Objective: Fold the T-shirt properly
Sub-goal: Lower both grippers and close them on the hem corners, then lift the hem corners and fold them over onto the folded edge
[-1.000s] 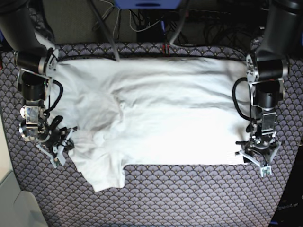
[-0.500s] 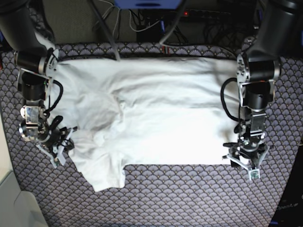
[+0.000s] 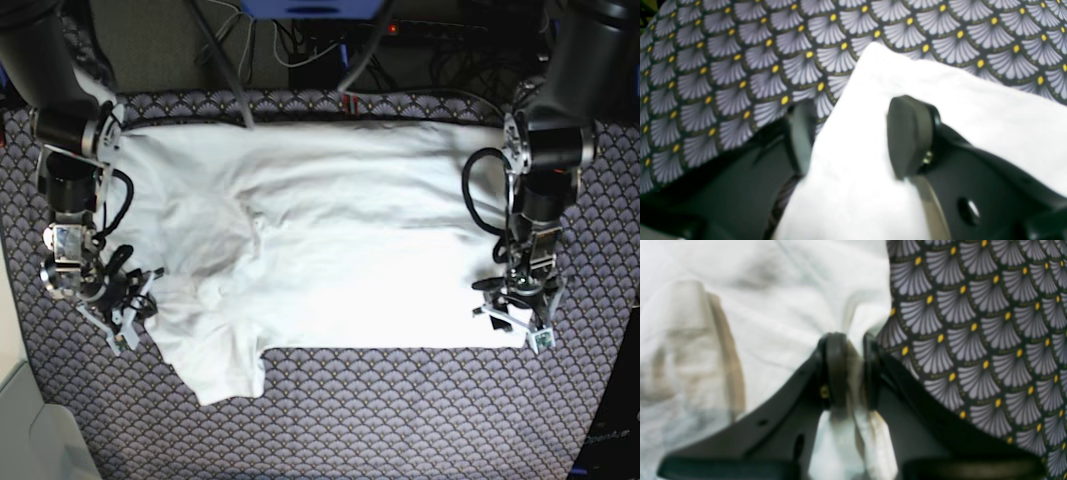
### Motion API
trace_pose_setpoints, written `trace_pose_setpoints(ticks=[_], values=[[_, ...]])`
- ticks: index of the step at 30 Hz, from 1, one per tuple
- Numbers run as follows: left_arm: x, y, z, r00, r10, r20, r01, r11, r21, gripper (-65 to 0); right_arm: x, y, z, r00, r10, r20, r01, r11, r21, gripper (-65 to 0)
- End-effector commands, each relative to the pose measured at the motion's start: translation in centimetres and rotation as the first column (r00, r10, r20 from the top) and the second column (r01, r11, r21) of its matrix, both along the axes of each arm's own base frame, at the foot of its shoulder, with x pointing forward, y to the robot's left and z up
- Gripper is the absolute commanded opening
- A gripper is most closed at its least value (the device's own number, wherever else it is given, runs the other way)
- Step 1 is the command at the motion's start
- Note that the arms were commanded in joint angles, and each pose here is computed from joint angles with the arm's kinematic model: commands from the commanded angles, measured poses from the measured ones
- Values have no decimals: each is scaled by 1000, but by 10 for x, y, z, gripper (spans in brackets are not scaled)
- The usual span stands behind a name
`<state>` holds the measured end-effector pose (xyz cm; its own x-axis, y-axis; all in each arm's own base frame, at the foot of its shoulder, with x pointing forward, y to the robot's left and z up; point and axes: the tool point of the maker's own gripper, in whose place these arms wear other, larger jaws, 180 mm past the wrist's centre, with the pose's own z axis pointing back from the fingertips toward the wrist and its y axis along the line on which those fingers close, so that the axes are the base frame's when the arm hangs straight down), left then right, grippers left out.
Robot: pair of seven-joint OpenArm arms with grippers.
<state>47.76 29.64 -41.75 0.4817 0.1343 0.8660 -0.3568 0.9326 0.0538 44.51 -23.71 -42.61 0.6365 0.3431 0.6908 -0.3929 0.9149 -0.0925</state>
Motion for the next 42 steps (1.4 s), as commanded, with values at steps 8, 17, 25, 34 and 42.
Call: trace_pose_setpoints(ticks=[8, 17, 25, 34, 42], values=[[7, 4, 11, 999, 7, 35, -8, 1000, 7, -287, -3, -7, -4, 999, 4, -47, -7, 998, -57, -585], [-19, -6, -23, 999, -7, -35, 7, 1000, -11, -289, -3, -7, -4, 999, 4, -47, -7, 998, -57, -584], [-24, -11, -29, 999, -12, -47, 11, 1000, -17, -577, -3, -7, -4, 999, 6, -48, -9, 998, -59, -584], [-8, -11, -6, 1000, -19, 21, 19, 1000, -1, -645, 9, -9, 14, 1000, 5, 16, -4, 998, -69, -587], [2, -14, 34, 994, -44, 101, 43, 999, 17, -645, 2, 7, 50, 982, 57, 178, -29, 987, -157, -598]])
